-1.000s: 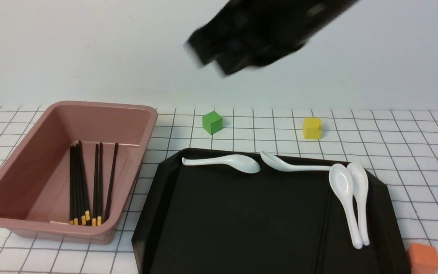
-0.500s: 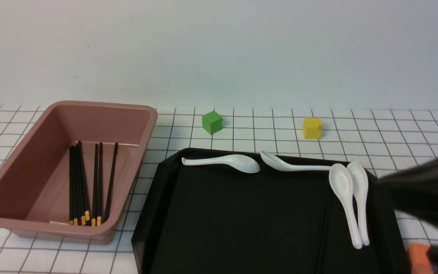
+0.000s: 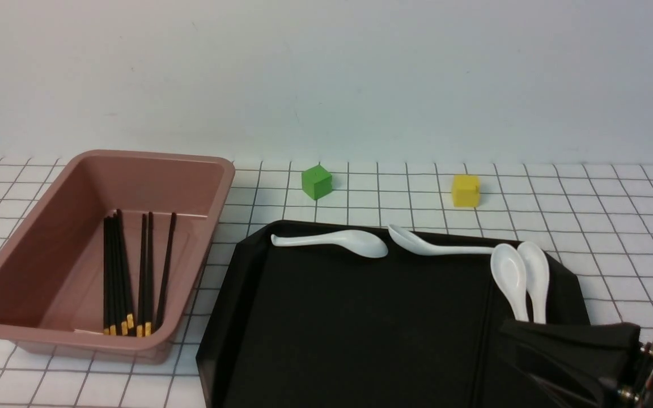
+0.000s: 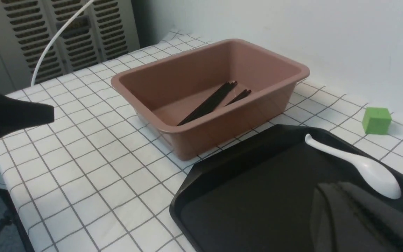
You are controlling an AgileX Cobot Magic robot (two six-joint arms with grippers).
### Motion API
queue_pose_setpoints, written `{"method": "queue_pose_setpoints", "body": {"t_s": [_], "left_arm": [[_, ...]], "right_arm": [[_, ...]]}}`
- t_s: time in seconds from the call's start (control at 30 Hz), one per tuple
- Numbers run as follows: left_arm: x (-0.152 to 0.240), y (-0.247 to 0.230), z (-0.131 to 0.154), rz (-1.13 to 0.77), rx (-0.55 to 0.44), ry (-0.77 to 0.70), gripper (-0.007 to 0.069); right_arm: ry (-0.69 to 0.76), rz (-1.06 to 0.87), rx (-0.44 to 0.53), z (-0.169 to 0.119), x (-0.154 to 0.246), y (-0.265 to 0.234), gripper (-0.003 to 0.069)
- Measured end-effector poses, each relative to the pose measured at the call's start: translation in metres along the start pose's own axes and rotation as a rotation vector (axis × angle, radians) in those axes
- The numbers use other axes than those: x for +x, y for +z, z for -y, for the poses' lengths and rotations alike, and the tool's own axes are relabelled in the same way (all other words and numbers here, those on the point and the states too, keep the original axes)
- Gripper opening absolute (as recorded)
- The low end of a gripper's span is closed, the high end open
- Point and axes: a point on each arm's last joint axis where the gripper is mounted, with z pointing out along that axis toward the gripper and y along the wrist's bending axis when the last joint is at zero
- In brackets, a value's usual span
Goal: On white black tablecloth take chopsticks from black tray and put them in box.
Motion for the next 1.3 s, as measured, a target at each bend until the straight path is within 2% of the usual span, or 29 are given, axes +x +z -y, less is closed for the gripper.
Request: {"method": "queue_pose_setpoints", "body": {"t_s": [0.23, 0.8, 1.03, 1.13, 1.23, 1.3], "left_arm": [[0.0, 0.0, 0.0, 0.0, 0.0, 0.0, 0.0238], [0.0, 0.0, 0.0, -0.001, 0.0, 0.0, 0.0238], [0.0, 0.0, 0.0, -0.001, 0.0, 0.0, 0.0238], [0.0, 0.0, 0.0, -0.001, 0.0, 0.0, 0.0238], [0.0, 0.0, 0.0, -0.001, 0.0, 0.0, 0.0238], [0.0, 0.0, 0.0, -0.001, 0.0, 0.0, 0.0238]], "right_arm": [[-0.002, -0.041, 0.004, 0.001, 0.014, 0.0, 0.0001], [-0.027, -0.028, 0.027, 0.005, 0.015, -0.01, 0.0014], [0.056, 0.061, 0.274, 0.032, 0.042, -0.046, 0.0022], [0.084, 0.094, 0.444, 0.042, 0.067, -0.067, 0.0022], [0.109, 0.09, 0.572, 0.046, 0.089, -0.079, 0.0027], [0.125, 0.07, 0.622, 0.048, 0.102, -0.082, 0.0029]]}}
